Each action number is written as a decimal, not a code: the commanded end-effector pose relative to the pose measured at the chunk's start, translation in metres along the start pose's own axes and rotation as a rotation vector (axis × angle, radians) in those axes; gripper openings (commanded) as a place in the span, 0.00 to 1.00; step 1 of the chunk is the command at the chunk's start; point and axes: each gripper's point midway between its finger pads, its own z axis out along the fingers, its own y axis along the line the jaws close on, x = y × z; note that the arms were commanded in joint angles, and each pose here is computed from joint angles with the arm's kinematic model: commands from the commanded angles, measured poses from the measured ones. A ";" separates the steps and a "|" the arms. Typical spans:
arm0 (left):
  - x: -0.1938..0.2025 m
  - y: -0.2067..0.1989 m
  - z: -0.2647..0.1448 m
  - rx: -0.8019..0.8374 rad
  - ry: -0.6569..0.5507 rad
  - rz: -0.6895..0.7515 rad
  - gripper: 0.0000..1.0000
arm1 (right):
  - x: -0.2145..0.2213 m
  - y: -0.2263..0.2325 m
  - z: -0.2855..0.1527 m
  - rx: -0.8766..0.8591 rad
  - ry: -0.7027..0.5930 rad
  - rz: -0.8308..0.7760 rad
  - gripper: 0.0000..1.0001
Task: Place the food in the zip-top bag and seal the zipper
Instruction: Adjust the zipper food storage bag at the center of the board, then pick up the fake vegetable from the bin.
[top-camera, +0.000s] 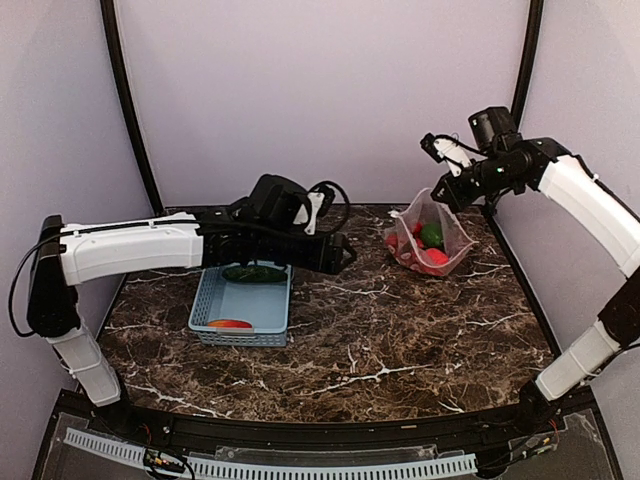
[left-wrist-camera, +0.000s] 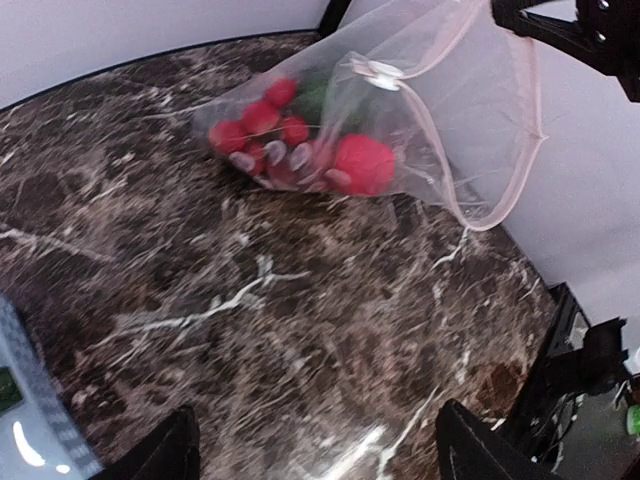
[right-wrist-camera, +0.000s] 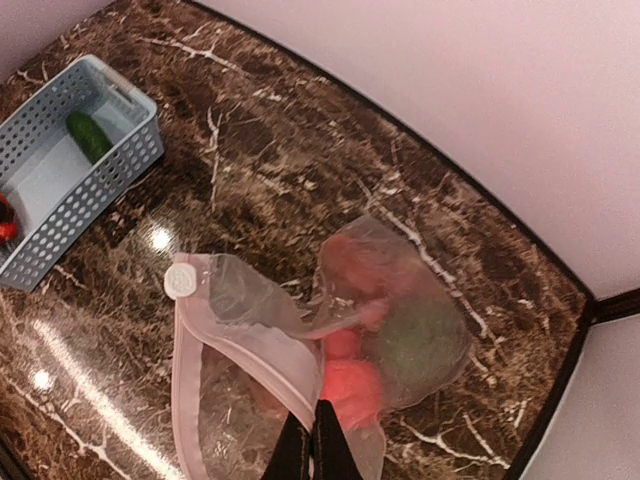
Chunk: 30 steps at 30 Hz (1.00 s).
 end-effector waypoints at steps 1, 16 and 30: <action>0.029 0.102 -0.045 -0.189 0.093 0.019 0.80 | 0.008 0.034 -0.001 -0.156 -0.061 0.009 0.00; 0.097 0.286 -0.060 -0.487 0.200 -0.690 0.76 | 0.021 0.050 -0.007 -0.216 -0.084 0.015 0.00; 0.078 0.306 -0.008 -0.432 -0.054 -0.946 0.74 | 0.031 0.055 -0.003 -0.235 -0.076 0.023 0.00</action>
